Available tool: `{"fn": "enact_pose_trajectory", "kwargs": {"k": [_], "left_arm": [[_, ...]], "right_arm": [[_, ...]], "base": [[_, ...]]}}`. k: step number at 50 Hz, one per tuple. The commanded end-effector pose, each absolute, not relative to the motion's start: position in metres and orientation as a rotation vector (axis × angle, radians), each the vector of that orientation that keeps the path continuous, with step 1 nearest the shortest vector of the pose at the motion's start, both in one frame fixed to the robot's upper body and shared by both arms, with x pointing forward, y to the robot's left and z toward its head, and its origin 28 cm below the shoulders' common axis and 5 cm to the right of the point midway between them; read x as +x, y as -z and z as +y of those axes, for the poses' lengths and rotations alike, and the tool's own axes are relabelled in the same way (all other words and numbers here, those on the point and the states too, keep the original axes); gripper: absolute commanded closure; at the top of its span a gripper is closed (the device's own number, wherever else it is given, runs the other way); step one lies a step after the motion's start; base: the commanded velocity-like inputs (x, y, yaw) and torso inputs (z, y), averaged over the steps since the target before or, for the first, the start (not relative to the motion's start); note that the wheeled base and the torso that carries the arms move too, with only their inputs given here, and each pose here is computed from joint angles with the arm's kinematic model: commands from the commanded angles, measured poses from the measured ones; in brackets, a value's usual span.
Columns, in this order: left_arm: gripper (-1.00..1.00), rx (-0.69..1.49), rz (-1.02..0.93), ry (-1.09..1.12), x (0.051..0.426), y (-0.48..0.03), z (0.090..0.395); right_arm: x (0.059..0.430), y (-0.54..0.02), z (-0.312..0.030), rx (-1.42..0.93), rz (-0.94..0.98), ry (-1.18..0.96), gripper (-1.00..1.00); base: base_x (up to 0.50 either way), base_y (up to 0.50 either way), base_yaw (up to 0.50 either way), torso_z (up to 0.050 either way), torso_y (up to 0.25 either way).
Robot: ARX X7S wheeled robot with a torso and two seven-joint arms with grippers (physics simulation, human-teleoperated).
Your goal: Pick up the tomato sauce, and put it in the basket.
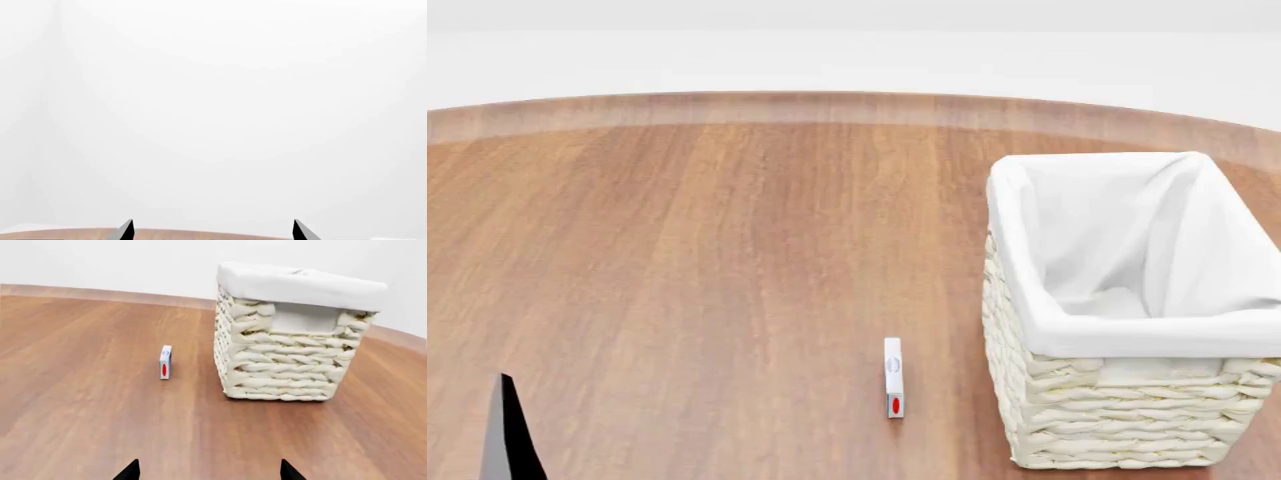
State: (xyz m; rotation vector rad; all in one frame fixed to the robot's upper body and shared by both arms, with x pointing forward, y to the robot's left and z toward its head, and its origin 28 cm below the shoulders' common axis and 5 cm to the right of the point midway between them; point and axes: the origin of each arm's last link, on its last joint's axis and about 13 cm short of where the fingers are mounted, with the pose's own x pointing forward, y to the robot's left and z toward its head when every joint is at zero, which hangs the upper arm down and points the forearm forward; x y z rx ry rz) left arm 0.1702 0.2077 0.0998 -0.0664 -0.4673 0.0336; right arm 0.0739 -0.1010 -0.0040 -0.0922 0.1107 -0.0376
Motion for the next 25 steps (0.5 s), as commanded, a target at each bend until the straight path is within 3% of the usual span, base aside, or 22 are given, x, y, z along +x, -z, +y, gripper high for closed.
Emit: {"fn": "enact_pose_trajectory", "kwargs": {"k": [1,25], "left_arm": [[-1.0,-0.065,-0.46,-0.029,0.171,-0.098,0.207],[-1.0,-0.055,-0.457,-0.021,0.173,-0.097,0.206]], "right_arm": [[0.063,0.016,-0.101,-0.058,0.191,0.035,-1.0],[0.059,0.03,-0.102,-0.02,0.312,0.043,-1.0]], "base": [[0.0,0.0,0.0,0.0,0.0],[0.0,0.0,0.0,0.0,0.0]]}}
